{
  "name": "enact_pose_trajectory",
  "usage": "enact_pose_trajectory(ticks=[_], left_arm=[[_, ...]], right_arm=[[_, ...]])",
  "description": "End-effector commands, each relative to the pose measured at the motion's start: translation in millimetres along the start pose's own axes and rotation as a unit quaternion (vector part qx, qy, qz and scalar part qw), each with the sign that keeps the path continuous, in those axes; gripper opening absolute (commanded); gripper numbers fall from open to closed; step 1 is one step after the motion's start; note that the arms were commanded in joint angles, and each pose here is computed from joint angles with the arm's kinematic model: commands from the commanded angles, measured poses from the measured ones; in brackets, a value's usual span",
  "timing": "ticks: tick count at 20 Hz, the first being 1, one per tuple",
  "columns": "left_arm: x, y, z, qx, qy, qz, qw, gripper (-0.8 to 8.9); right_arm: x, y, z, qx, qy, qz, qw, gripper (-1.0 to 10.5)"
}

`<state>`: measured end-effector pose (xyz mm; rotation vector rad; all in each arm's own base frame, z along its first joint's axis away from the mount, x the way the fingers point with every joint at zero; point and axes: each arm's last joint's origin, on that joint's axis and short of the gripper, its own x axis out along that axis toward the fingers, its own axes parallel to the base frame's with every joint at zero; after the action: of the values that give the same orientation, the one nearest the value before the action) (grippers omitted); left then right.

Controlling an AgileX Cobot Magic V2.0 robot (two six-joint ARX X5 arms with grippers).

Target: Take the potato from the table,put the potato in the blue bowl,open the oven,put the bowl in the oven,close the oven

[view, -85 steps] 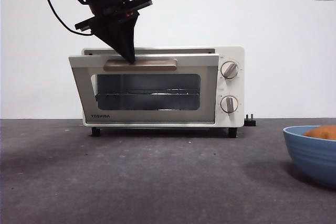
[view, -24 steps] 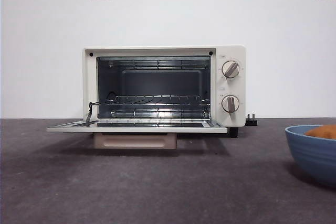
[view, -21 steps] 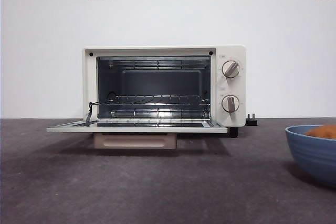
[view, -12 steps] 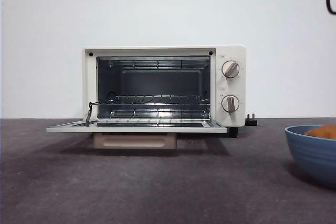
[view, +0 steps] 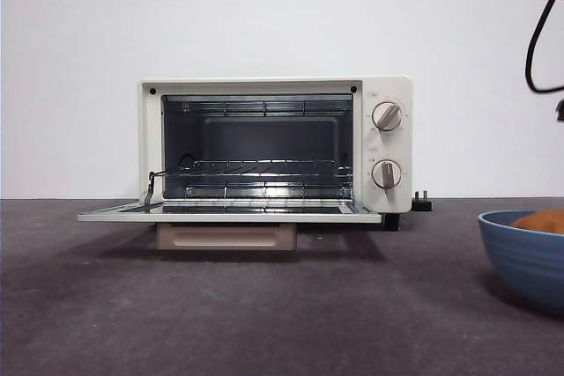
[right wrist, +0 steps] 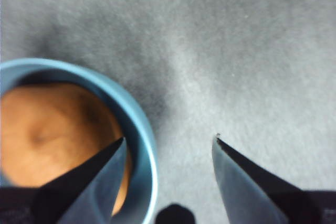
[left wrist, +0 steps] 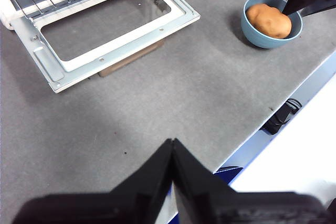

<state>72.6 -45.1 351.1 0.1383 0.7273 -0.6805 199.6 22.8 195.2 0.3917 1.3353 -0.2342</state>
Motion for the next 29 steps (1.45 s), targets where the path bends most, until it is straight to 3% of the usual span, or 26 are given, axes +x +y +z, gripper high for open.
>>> enact_pose_trajectory(ticks=[1,4,10,12,19,24,29], left_arm=[[0,0,-1,-0.004,-0.001,0.001,1.000,-0.06],[0,0,-1,-0.005,-0.001,0.001,1.000,-0.06],[0,0,0,-0.006,-0.002,0.003,1.000,-0.06],[1,0,0,-0.006,-0.002,0.003,1.000,-0.06],[4,1,4,-0.005,-0.005,0.003,1.000,-0.06],[6,2,7,-0.003,-0.015,0.003,1.000,-0.05],[6,2,8,-0.003,-0.014,0.004,1.000,-0.05]], right_arm=[[10,0,0,-0.006,0.018,-0.010,1.000,2.7],[13,0,1,-0.012,0.022,-0.009,1.000,-0.1],[2,4,2,-0.003,0.042,0.006,0.999,-0.1],[-16,14,6,0.004,0.046,0.006,0.999,-0.1],[-80,86,19,-0.024,-0.015,0.090,0.995,-0.1],[-81,152,40,-0.066,-0.013,0.114,0.991,-0.1],[-69,207,74,-0.052,-0.008,0.130,0.990,-0.1]])
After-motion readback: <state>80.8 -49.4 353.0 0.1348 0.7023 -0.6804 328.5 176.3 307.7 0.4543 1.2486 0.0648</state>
